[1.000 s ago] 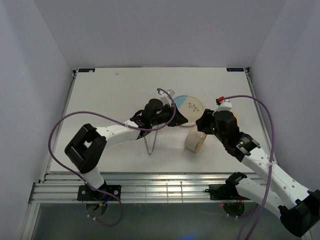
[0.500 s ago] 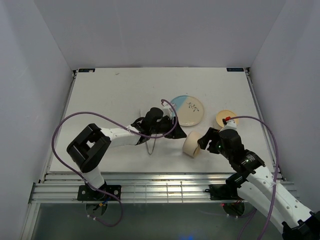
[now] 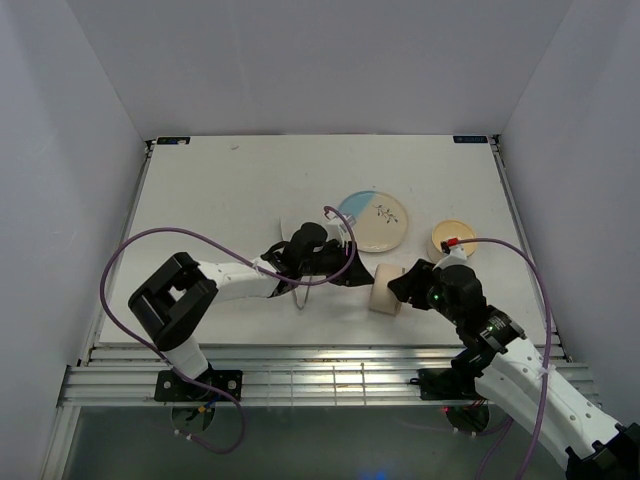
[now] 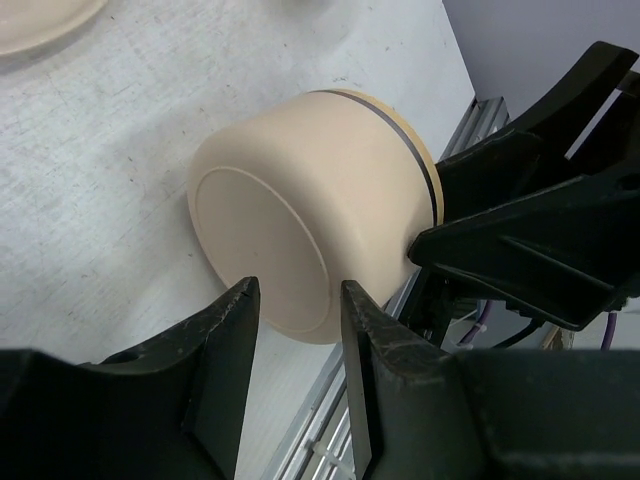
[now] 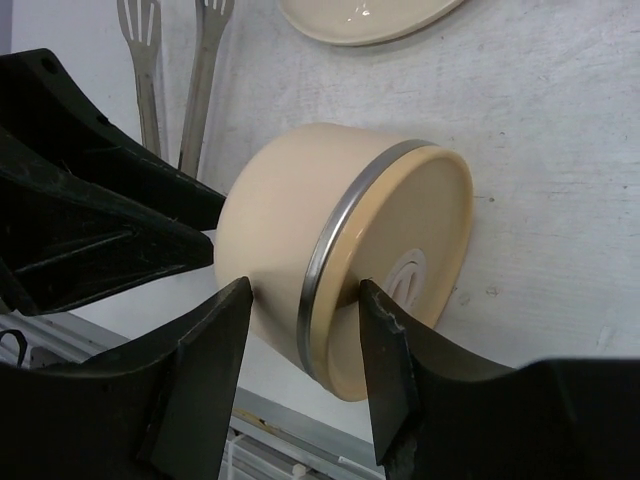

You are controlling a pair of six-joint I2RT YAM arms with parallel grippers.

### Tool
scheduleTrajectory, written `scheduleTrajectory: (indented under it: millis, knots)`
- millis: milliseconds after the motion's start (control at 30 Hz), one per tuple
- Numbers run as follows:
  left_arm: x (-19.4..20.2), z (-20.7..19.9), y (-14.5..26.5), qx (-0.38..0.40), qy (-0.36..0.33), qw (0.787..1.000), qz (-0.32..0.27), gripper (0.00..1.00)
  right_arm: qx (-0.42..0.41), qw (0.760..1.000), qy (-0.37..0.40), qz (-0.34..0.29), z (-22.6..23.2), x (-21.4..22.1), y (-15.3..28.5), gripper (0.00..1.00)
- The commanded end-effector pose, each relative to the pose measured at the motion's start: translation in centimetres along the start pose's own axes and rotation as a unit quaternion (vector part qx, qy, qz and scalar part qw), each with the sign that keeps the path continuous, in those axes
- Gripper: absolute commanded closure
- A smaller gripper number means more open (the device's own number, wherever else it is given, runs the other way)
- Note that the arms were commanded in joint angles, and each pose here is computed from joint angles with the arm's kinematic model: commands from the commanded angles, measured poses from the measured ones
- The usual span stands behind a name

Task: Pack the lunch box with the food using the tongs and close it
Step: Adjust the packing box at the center of the board.

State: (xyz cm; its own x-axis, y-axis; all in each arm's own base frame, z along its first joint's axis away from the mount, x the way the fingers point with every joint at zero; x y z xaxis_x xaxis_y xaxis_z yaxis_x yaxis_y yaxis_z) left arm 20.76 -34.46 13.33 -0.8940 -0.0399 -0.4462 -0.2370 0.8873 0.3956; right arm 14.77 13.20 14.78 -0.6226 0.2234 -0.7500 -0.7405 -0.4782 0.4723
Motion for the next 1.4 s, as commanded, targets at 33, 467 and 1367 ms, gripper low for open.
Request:
scheduleTrajectory:
  millis: [33, 467, 1367]
  knots:
    - [-0.4, 0.1, -0.5, -0.003, -0.004, 1.000, -0.015, 0.52, -0.050, 0.998, 0.012, -0.030, 1.7, -1.4, -0.1, 0.50]
    - [-1.5, 1.2, 0.0, -0.063, -0.008, 0.997, -0.044, 0.54, -0.037, 0.997, 0.062, -0.024, 2.9, -3.5, -1.0, 0.78]
    - [-8.0, -0.5, 9.9, -0.144, 0.025, 0.970, -0.196, 0.50, 0.013, 0.988, 0.141, 0.057, 3.5, -3.3, -4.5, 0.92]
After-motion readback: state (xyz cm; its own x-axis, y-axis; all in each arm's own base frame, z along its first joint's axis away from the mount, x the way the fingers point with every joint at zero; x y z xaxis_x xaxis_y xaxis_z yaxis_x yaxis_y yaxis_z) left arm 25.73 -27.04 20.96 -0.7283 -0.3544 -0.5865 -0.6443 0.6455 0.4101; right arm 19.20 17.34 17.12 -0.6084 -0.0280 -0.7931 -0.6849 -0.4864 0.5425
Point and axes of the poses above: each gripper's point midway between its finger pads, its own y axis back along the fingers, its own z axis along the line the jaws close on, x = y × z, the point moved 6 cm from there along y, back along the fingers, and after that the axes turned 11 degrees about y, right-handed, at the moved point
